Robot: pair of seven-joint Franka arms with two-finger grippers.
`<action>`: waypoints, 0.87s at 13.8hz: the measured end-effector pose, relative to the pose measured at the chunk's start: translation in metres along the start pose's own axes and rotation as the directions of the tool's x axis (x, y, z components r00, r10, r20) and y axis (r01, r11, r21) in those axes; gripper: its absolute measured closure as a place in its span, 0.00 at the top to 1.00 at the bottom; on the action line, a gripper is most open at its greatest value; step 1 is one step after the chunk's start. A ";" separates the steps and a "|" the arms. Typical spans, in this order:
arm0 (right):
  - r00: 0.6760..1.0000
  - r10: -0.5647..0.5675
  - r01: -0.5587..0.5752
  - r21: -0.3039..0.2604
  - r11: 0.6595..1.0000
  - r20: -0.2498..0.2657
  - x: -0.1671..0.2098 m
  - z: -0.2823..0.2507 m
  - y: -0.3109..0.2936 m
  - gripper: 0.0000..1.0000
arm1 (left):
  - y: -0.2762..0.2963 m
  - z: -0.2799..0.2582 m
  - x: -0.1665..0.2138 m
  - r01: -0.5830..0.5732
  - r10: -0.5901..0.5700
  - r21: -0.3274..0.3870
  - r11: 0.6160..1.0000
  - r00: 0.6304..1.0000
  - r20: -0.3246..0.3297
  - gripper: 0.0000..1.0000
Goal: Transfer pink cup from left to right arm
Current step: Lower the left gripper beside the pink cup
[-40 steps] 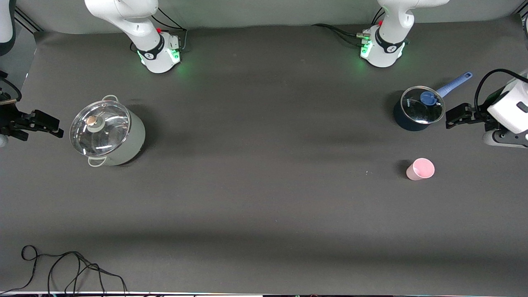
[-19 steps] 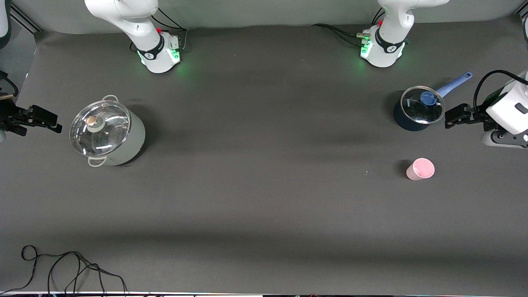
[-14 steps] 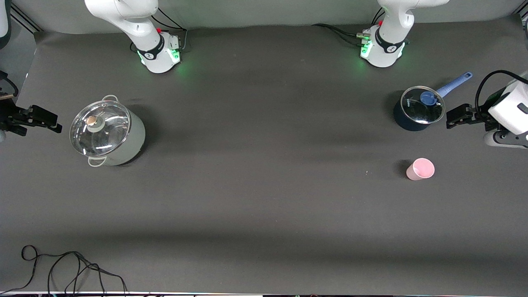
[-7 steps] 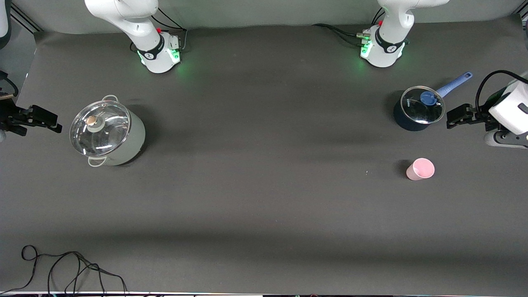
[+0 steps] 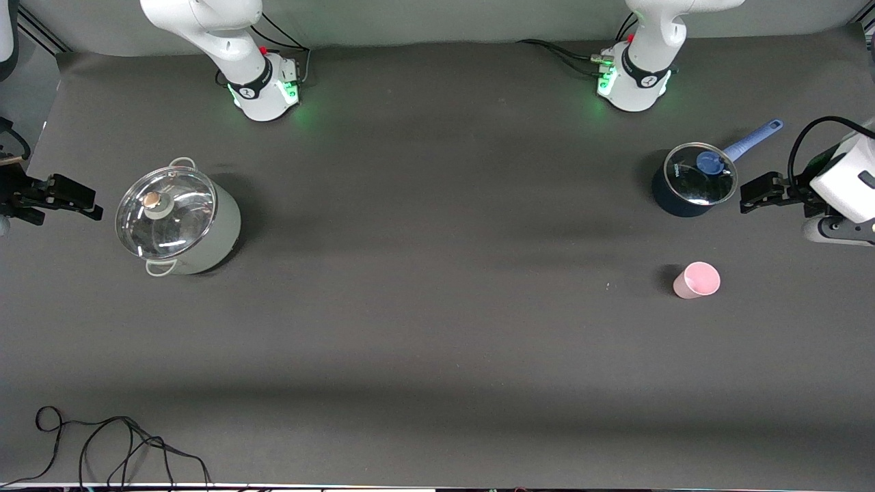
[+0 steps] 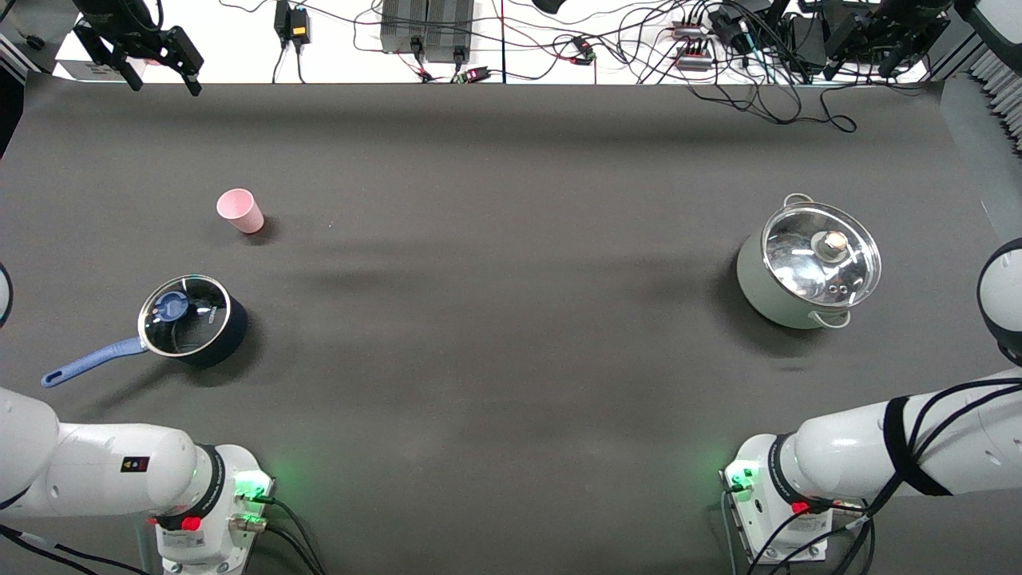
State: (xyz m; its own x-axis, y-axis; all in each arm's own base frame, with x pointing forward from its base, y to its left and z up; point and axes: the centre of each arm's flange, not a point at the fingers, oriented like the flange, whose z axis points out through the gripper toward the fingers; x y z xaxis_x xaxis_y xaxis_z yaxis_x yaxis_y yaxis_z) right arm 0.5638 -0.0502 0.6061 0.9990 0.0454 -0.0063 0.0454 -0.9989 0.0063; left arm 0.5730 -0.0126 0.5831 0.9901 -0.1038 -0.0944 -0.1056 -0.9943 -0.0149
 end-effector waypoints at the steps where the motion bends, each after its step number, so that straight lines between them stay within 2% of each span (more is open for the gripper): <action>1: 1.000 0.000 0.000 0.000 1.000 0.000 0.000 0.000 0.000 1.00 | -0.007 0.000 -0.001 -0.029 0.029 -0.002 1.000 1.000 0.001 1.00; 4: 1.000 0.000 0.000 0.000 1.000 0.000 0.000 0.000 0.000 1.00 | -0.047 0.006 -0.004 -0.178 0.178 -0.017 0.984 0.984 0.006 1.00; 6: 1.000 0.000 0.000 0.000 1.000 0.000 0.000 0.000 0.000 1.00 | -0.085 0.014 -0.008 -0.301 0.302 -0.047 0.952 0.953 0.000 0.98; 8: 1.000 0.000 0.000 0.000 1.000 0.000 0.000 0.000 0.000 1.00 | -0.123 0.030 -0.006 -0.439 0.437 -0.090 0.894 0.899 -0.044 0.96; 12: 1.000 0.000 0.000 0.000 1.000 0.000 0.000 0.000 0.000 1.00 | -0.176 0.068 0.005 -0.670 0.657 -0.096 0.736 0.741 -0.142 0.98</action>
State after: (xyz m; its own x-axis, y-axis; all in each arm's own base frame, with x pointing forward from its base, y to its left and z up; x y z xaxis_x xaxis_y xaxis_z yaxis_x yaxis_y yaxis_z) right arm 0.5638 -0.0503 0.6061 0.9990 0.0452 -0.0062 0.0453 -0.9990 0.0063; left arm 0.5905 0.1640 0.5172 0.6773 -0.7332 0.0615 -0.7326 -0.6643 0.1483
